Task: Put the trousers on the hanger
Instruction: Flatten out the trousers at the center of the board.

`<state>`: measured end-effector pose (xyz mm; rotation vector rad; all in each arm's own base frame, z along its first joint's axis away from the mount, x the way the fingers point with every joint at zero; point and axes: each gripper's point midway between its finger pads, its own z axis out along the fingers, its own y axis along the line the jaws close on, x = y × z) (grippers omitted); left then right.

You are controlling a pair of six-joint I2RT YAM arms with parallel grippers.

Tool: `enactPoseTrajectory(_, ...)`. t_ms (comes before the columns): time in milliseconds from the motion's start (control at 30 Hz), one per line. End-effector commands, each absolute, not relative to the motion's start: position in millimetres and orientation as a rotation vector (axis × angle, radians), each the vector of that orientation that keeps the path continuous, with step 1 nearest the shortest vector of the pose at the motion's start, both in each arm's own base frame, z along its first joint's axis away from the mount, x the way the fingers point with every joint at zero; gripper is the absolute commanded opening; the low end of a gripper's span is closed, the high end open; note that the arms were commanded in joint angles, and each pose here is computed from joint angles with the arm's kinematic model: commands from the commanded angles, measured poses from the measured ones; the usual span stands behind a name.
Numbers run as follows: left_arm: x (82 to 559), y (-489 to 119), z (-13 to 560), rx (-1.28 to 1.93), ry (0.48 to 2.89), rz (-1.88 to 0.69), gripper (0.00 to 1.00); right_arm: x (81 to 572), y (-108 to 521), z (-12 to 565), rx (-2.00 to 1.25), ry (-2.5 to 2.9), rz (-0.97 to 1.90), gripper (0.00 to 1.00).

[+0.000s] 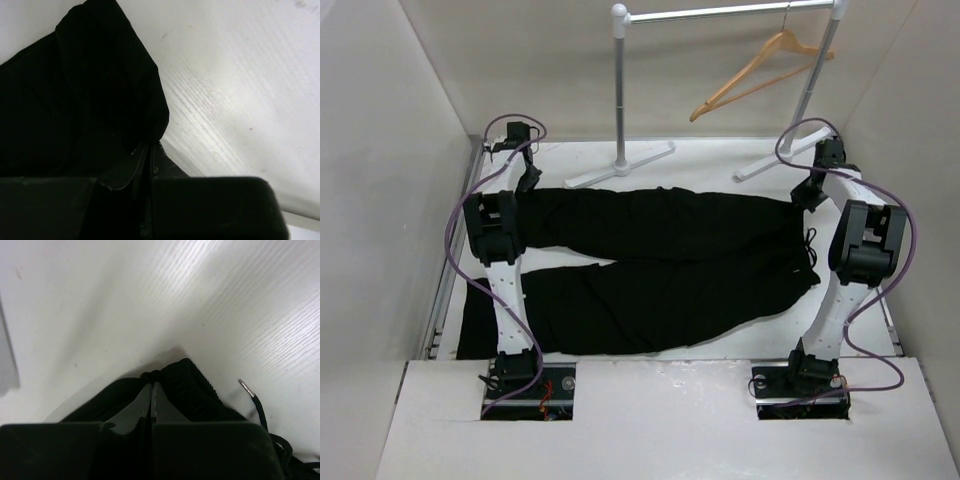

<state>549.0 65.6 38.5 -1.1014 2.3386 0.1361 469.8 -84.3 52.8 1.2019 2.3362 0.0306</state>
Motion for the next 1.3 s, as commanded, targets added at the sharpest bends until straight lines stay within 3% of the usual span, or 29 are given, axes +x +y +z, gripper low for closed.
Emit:
enactPoseTrajectory(0, 567.0, 78.5, 120.4, -1.109, 2.126, 0.045, 0.00, 506.1, -101.7, 135.4, 1.170, 2.094, 0.120, 0.01)
enactPoseTrajectory(167, 555.4, 88.1, 143.9, -1.180, 2.003, -0.010, 0.00, 505.3, -105.0, 162.2, 1.144, 2.017, 0.147, 0.01)
enactPoseTrajectory(300, 572.4, 91.4, 137.9, -1.197, 2.007, -0.027, 0.01, 523.7, -112.7, 160.3, 1.147, 2.025, 0.162, 0.02)
enactPoseTrajectory(433, 600.9, 89.6, 124.6, -1.181, 2.023, -0.036, 0.09, 535.8, -118.5, 137.9, 1.180, 2.077, 0.140, 0.03)
enactPoseTrajectory(533, 610.6, 81.0, 113.3, -1.170, 2.050, -0.079, 0.29, 538.8, -117.5, 135.3, 1.198, 2.069, 0.141, 0.19)
enactPoseTrajectory(633, 601.0, 81.8, 127.3, -1.168, 2.041, -0.081, 0.48, 535.6, -118.8, 156.0, 1.191, 2.027, 0.136, 0.49)
enactPoseTrajectory(667, 592.6, 85.1, 135.4, -1.169, 2.034, -0.074, 0.52, 532.6, -117.8, 163.3, 1.182, 2.019, 0.135, 0.54)
enactPoseTrajectory(733, 565.8, 86.9, 150.4, -1.169, 2.031, -0.064, 0.56, 521.6, -106.8, 184.1, 1.154, 1.999, 0.158, 0.63)
enactPoseTrajectory(833, 501.8, 85.1, 164.5, -1.187, 2.024, -0.049, 0.58, 494.7, -73.2, 213.1, 1.072, 1.976, 0.207, 0.69)
enactPoseTrajectory(933, 422.2, 73.5, 159.6, -1.235, 2.039, -0.017, 0.54, 461.5, -25.2, 227.0, 0.962, 1.964, 0.285, 0.66)
enactPoseTrajectory(967, 393.0, 61.8, 154.5, -1.238, 2.059, -0.009, 0.50, 450.3, -4.2, 227.6, 0.917, 1.977, 0.315, 0.60)
enactPoseTrajectory(1033, 334.5, 42.1, 144.1, -1.270, 2.099, 0.008, 0.43, 427.2, 40.4, 229.9, 0.820, 2.010, 0.376, 0.39)
enactPoseTrajectory(1100, 279.9, 25.4, 131.7, -1.314, 2.156, 0.040, 0.34, 405.7, 76.2, 231.3, 0.734, 2.045, 0.435, 0.26)
enactPoseTrajectory(1200, 226.9, 28.5, 113.9, -1.360, 2.204, 0.138, 0.35, 368.8, 123.7, 229.6, 0.599, 2.110, 0.535, 0.24)
enactPoseTrajectory(1267, 216.1, 43.6, 100.9, -1.423, 2.185, 0.187, 0.38, 345.8, 142.1, 225.3, 0.530, 2.135, 0.585, 0.27)
